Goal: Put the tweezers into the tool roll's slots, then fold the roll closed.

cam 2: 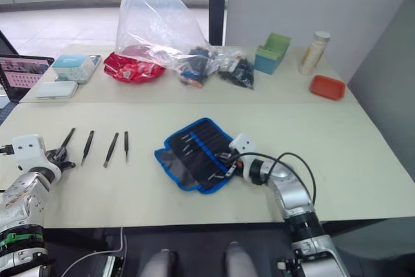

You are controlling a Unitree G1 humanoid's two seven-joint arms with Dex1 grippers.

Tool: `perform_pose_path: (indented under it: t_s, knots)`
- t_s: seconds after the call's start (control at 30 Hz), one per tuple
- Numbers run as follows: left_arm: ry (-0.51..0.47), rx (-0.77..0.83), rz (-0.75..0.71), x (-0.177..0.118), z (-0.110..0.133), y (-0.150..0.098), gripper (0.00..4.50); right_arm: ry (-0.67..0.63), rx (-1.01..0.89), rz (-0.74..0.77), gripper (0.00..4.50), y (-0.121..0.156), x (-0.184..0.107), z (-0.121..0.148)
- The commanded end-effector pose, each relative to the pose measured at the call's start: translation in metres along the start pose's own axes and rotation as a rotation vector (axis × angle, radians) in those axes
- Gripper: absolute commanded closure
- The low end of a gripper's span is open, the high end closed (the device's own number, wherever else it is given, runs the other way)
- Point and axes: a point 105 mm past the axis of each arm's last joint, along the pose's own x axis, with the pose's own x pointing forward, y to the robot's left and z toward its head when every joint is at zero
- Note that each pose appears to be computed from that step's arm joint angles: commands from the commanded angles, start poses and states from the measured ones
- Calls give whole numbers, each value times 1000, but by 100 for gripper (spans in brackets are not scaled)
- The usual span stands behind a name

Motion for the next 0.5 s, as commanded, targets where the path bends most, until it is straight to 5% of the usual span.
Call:
perform_pose_path:
  t_s: [0.03, 0.33, 0.5]
  knots:
    - [41, -2, -39, 2, -16, -12, 449, -46, 15, 31, 450, 8, 3, 11]
    - [-178, 5, 13, -2, 31, 2, 449, -64, 6, 6, 450, 3, -1, 20]
    - [-367, 71, -214, -9, 83, -46, 449, -97, -36, -33, 450, -2, -6, 30]
